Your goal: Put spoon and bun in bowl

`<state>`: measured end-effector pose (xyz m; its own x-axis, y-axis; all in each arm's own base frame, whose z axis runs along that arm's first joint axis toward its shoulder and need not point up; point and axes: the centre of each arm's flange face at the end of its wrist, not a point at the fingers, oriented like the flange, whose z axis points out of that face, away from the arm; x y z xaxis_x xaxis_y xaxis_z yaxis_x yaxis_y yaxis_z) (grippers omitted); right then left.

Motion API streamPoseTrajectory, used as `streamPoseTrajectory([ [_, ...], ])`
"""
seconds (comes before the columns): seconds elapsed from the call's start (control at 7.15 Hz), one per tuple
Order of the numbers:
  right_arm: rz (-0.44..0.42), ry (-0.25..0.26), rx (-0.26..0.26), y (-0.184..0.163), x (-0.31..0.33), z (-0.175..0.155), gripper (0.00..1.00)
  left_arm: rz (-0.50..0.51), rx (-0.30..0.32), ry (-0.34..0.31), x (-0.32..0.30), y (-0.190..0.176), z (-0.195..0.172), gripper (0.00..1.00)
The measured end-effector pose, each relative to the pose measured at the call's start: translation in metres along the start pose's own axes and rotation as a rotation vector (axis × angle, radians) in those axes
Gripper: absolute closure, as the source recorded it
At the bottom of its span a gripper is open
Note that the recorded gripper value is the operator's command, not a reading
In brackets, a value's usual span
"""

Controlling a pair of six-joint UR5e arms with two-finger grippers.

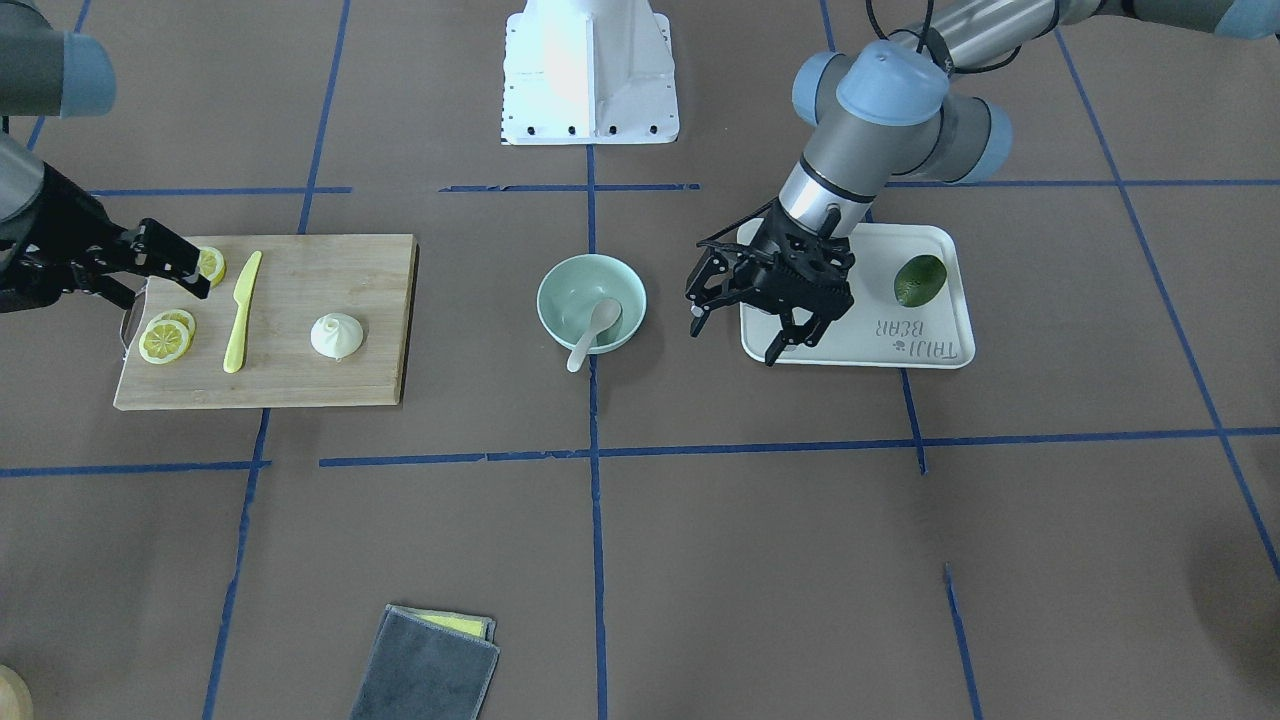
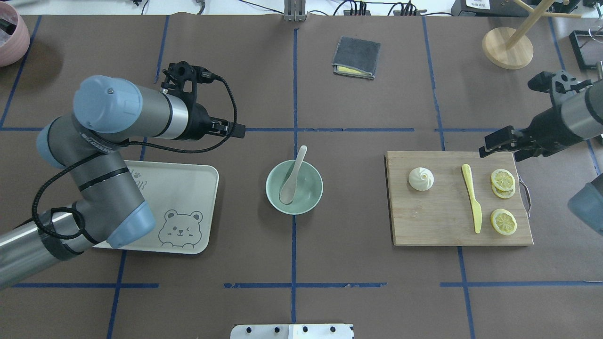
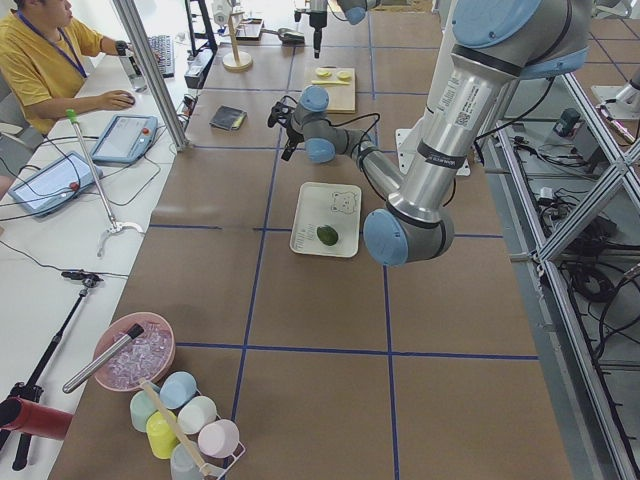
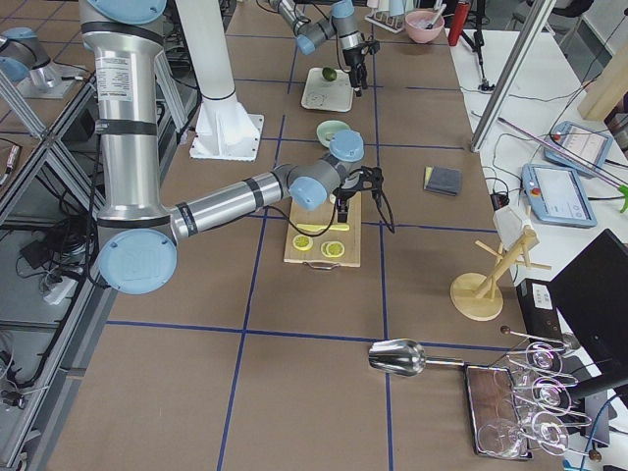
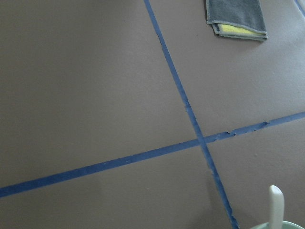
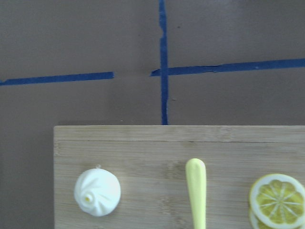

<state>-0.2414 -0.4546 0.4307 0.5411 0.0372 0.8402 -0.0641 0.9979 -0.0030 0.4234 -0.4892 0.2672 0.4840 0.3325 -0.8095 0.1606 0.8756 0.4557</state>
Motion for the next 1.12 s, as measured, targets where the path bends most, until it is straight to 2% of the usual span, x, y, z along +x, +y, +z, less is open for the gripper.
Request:
streamPoseTrajectory([
  [0.28, 0.021, 0.025, 0.029, 0.02, -0.056, 0.044, 0.0, 0.079, -0.018, -0.03, -0.06, 0.003, -0.036, 0.05],
  [0.56, -0.009, 0.09, 0.052, 0.042, -0.076, 0.09, 0.01, 0.108, -0.023, -0.037, -0.078, 0.008, -0.05, 0.02],
  [0.7, -0.014, 0.122, 0.061, 0.042, -0.08, 0.109, 0.05, 0.112, -0.021, -0.037, -0.079, 0.007, -0.051, 0.02],
  [0.84, -0.016, 0.14, 0.066, 0.04, -0.083, 0.121, 0.15, 0.113, -0.02, -0.037, -0.078, 0.007, -0.052, 0.02],
  [1.12, -0.021, 0.149, 0.073, 0.036, -0.09, 0.13, 0.43, 0.114, -0.018, -0.036, -0.078, 0.007, -0.053, 0.02],
])
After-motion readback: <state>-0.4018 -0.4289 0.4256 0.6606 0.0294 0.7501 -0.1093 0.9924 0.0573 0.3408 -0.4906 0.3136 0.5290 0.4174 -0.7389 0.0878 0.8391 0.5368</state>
